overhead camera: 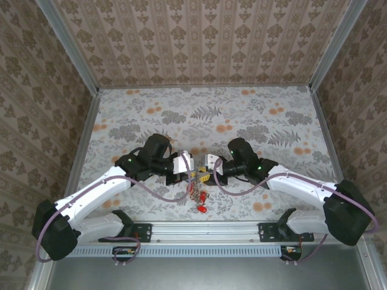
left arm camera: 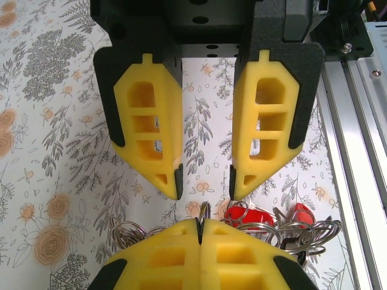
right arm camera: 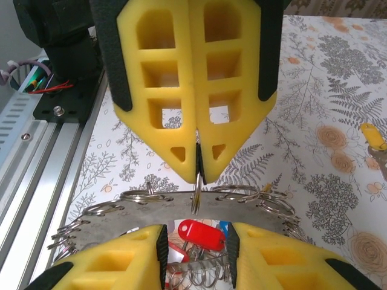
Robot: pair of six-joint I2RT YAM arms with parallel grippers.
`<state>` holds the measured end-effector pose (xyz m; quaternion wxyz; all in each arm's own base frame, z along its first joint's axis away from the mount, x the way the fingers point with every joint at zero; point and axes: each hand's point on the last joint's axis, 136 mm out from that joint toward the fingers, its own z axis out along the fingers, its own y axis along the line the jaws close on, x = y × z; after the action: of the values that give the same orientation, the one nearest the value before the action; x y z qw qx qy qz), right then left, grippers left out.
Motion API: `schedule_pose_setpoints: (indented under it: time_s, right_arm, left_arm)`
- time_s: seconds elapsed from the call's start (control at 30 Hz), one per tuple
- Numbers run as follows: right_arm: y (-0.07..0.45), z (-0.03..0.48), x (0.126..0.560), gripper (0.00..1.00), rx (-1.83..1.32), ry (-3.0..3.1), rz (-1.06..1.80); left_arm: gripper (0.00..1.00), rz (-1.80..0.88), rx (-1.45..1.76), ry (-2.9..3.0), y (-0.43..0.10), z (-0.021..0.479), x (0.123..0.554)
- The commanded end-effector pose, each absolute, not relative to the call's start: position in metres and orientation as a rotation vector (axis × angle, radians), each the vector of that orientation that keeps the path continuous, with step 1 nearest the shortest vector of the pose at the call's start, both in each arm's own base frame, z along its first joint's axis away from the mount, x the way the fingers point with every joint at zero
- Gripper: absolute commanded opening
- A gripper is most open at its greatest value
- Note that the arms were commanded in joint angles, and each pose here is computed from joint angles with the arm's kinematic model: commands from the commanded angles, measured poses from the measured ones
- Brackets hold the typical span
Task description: Put the keys on the keyring
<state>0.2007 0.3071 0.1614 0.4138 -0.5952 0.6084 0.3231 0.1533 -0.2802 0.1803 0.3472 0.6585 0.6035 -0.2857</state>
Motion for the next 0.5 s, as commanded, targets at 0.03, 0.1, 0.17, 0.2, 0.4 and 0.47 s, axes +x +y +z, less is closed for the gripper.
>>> schedule_pose_setpoints:
  time_s: [0.03,0.1,0.17,0.2,0.4,0.47]
  right_arm:
    - [0.3175,0.1788,0.2049,0.31,-1.459,1.487,0.868]
    - [0.3191,0.1824,0.2062,0.29,-1.443,1.485,0.880]
    - [0.3210,0.1860,0.2068,0.27,-1.430,1.478,0.891]
    - [0.3217,0.1857,0.2071,0.27,-1.427,1.483,0.896]
    - [0.3234,0.1807,0.2094,0.22,-1.439,1.505,0.896]
    - [0.3243,0.1806,0.2100,0.20,-1.440,1.508,0.900]
  left_arm:
    - [0.00,-0.768,1.679,1.481,-0.2903,0.2037,0.1548]
    - [0.00,-0.772,1.678,1.480,-0.2910,0.2034,0.1549]
    - [0.00,-0.773,1.680,1.479,-0.2912,0.2027,0.1546]
    - [0.00,-0.775,1.679,1.481,-0.2913,0.2029,0.1546]
    - [0.00,-0.783,1.676,1.471,-0.2922,0.2049,0.1541]
    - [0.00,-0.786,1.673,1.472,-0.2926,0.2046,0.1543]
